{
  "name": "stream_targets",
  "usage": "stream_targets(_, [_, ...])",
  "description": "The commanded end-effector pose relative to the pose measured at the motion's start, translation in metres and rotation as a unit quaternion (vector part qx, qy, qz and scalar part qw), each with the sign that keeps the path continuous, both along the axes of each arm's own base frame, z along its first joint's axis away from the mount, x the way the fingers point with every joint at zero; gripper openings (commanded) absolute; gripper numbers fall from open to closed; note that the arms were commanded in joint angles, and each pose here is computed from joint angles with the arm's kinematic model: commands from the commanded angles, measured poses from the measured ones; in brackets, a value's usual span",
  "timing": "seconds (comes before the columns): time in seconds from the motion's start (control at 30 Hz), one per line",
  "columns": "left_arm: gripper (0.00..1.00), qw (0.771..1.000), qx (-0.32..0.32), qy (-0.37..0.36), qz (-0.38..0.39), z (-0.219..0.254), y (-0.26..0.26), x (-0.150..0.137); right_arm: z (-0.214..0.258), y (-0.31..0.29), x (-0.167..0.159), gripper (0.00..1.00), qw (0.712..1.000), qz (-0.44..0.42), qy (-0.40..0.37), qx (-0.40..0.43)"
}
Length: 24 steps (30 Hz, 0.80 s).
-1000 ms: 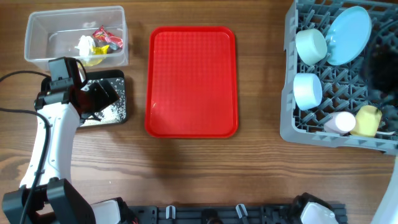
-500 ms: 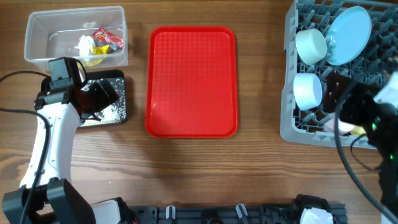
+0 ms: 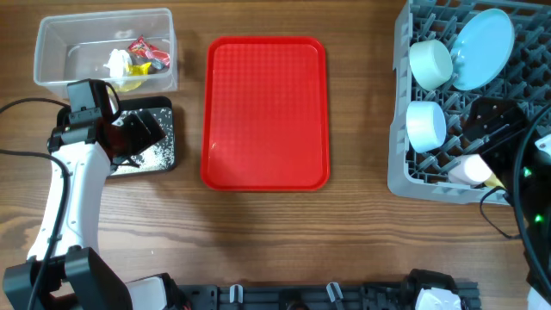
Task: Sort waste into correct bins and load items into the dishwasher rack
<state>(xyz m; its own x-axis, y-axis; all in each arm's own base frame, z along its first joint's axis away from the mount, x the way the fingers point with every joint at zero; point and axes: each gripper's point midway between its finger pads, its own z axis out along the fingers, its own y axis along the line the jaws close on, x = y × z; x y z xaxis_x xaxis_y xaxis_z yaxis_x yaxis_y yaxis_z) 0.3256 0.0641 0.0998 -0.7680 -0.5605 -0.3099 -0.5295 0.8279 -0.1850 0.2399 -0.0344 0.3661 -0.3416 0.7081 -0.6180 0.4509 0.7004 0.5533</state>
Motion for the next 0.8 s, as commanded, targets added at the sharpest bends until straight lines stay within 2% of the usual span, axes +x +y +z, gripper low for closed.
stream_targets(0.0, [1.0, 1.0, -0.008, 0.006, 0.001, -0.005, -0.002, -0.002, -0.012, -0.009, -0.001, 1.0, 0.999, -0.039, 0.01, 0.0])
stream_targets(0.23, [1.0, 1.0, -0.008, 0.006, 0.001, -0.005, -0.002, -0.002, -0.044, 0.004, -0.013, 1.0, 0.999, -0.018, -0.024, -0.042])
stream_targets(0.47, [1.0, 1.0, -0.008, 0.006, 0.001, -0.005, -0.002, -0.002, -0.089, 0.027, 0.007, 1.0, 0.985, 0.061, -0.15, -0.064])
stream_targets(0.57, [1.0, 1.0, -0.008, 0.006, 0.001, -0.005, -0.002, -0.002, -0.117, 0.031, 0.013, 1.0, 0.978, 0.062, -0.194, -0.05])
stream_targets(0.77, [1.0, 1.0, -0.008, 0.006, 0.001, -0.005, -0.002, -0.002, -0.164, 0.05, 0.011, 1.0, 0.966, 0.095, -0.238, -0.039])
